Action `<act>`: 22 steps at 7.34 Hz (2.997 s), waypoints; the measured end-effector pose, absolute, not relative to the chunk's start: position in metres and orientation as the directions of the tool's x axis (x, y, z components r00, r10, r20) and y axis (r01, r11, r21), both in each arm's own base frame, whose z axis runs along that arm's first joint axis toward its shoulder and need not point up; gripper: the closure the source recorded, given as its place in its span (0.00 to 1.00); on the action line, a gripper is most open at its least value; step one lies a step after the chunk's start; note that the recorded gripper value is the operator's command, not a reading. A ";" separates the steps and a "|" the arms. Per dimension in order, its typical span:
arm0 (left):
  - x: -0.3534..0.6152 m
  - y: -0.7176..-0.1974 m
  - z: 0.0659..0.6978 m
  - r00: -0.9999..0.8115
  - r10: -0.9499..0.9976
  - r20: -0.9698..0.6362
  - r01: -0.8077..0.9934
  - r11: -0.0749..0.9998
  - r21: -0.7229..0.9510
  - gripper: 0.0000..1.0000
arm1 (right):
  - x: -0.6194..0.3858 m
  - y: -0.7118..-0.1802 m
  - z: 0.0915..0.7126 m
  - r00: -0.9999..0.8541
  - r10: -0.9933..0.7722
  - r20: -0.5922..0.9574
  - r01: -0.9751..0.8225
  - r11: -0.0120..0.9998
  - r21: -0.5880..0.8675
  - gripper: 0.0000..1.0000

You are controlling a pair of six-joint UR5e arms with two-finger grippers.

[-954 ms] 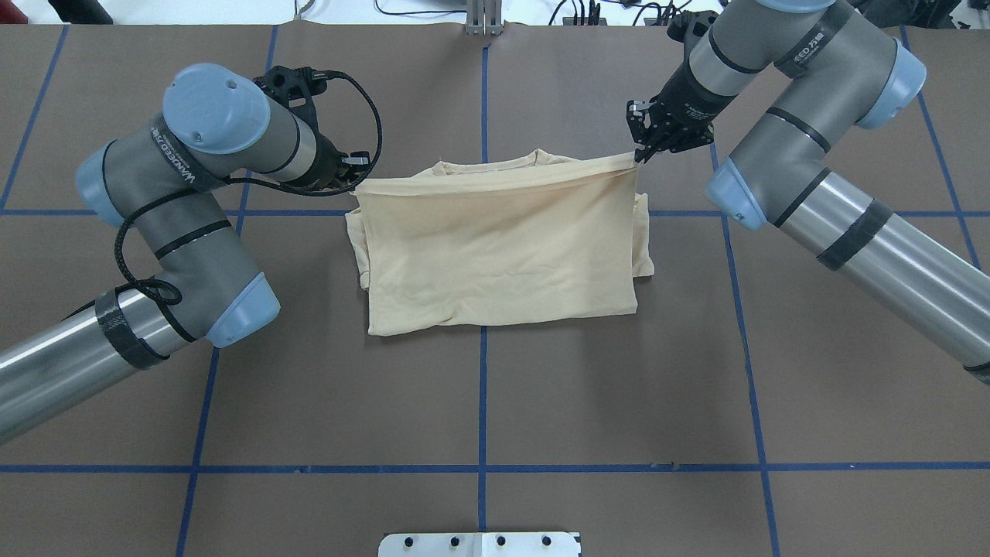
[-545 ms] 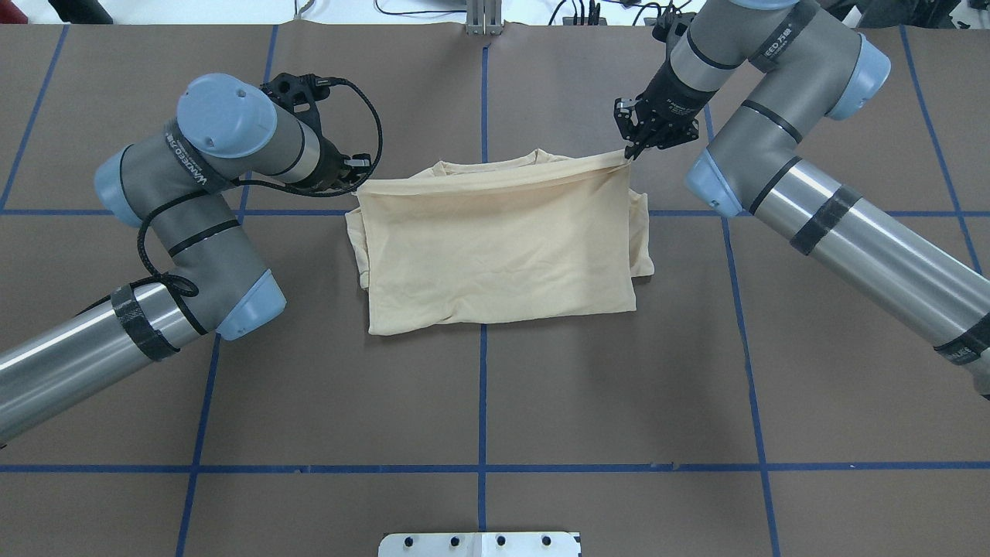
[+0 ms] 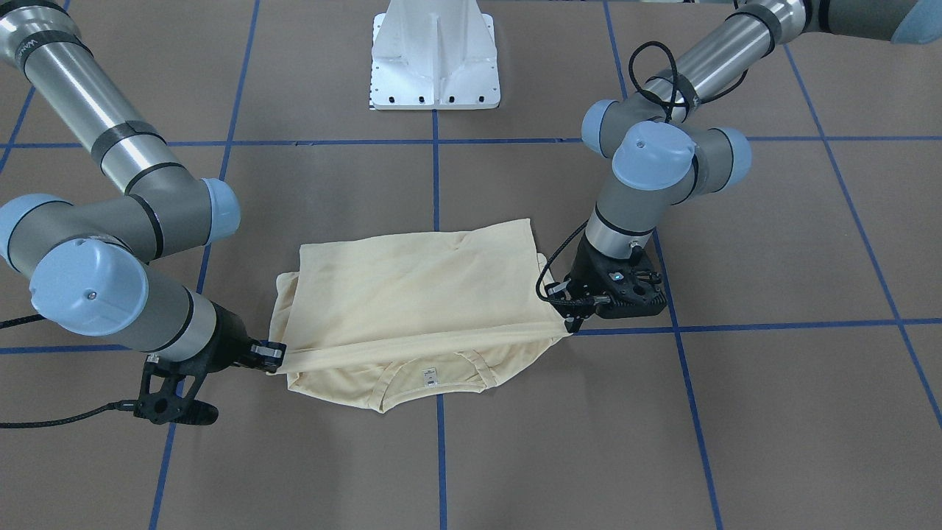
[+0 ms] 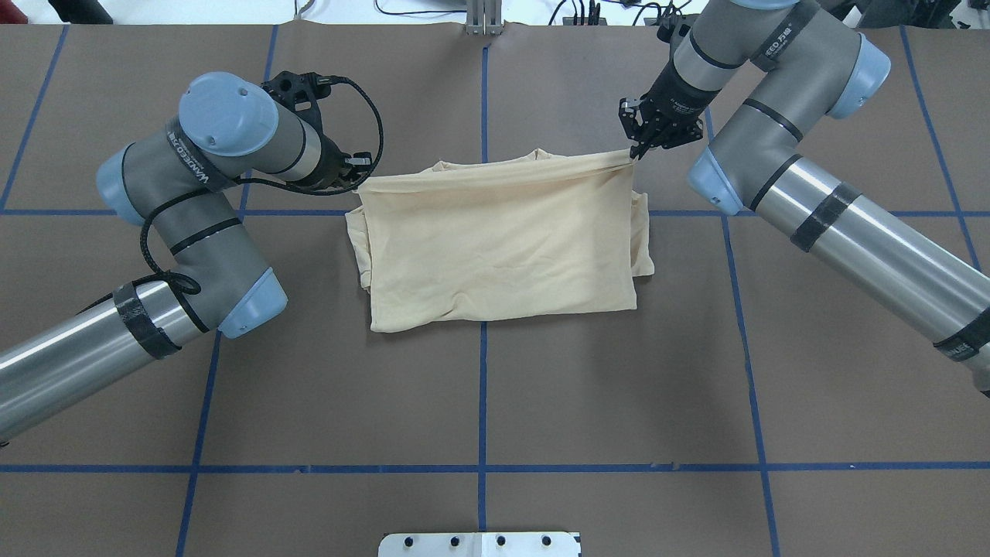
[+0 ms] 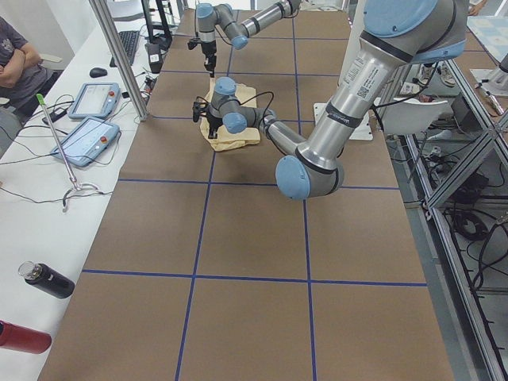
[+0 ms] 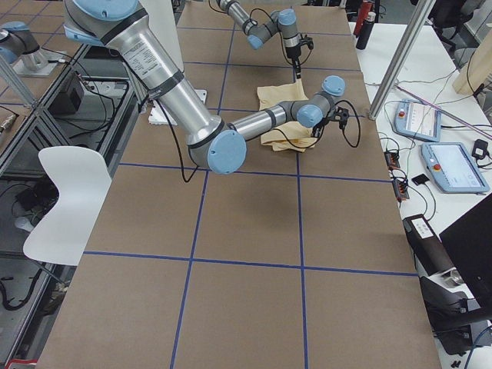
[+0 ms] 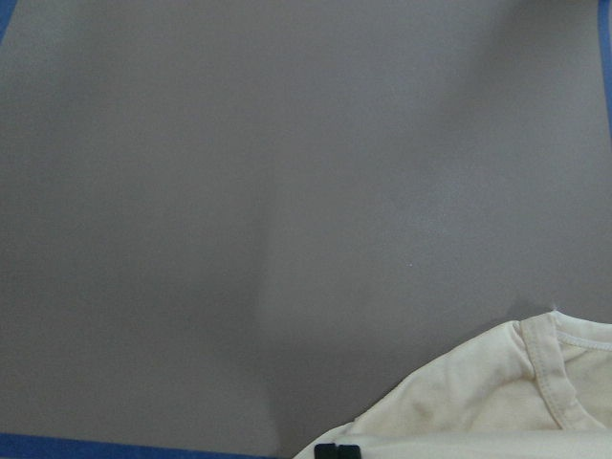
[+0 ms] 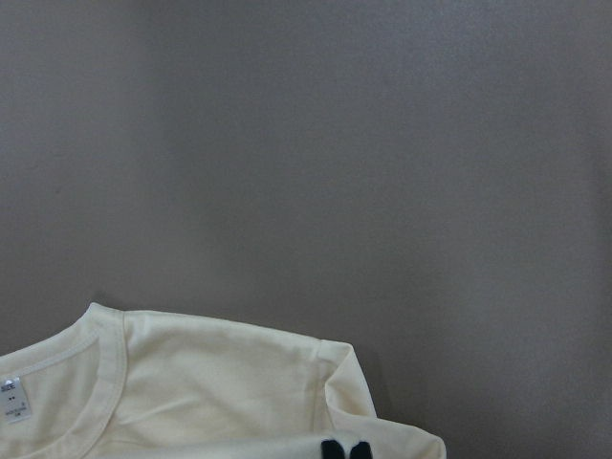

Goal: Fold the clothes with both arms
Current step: 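Open the right gripper at the collar and raise both grippers off the shirt, then lower the right gripper onto the folded shirt's side edge nearest it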

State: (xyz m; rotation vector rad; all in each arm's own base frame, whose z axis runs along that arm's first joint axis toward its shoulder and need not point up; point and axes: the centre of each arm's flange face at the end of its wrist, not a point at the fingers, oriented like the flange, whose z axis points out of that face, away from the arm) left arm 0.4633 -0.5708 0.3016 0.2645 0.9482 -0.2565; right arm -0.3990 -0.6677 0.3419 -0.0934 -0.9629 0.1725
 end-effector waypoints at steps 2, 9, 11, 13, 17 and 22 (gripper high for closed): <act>0.463 -0.571 0.299 0.556 -0.099 -0.825 0.330 0.938 0.110 1.00 | -0.401 -0.667 0.336 0.555 0.185 0.811 -0.104 0.983 -0.153 1.00; 0.442 -0.552 0.276 0.522 -0.061 -0.851 0.333 0.933 0.137 0.00 | -0.408 -0.649 0.329 0.536 0.145 0.832 -0.078 0.989 -0.123 0.00; 0.427 -0.538 0.275 0.518 -0.051 -0.854 0.332 0.932 0.145 0.00 | -0.401 -0.637 0.349 0.508 0.134 0.851 -0.086 0.991 -0.104 0.00; 0.418 -0.530 0.265 0.519 -0.053 -0.853 0.331 0.932 0.144 0.00 | -0.410 -0.590 0.349 0.482 0.174 0.858 -0.103 0.985 -0.142 0.01; 0.412 -0.524 0.254 0.507 -0.049 -0.861 0.338 0.930 0.146 0.00 | -0.456 -0.498 0.358 0.492 0.288 0.821 -0.154 0.958 -0.243 0.02; 0.412 -0.524 0.254 0.508 -0.052 -0.860 0.338 0.930 0.144 0.00 | -0.474 -0.474 0.376 0.525 0.287 0.801 -0.154 0.958 -0.242 0.53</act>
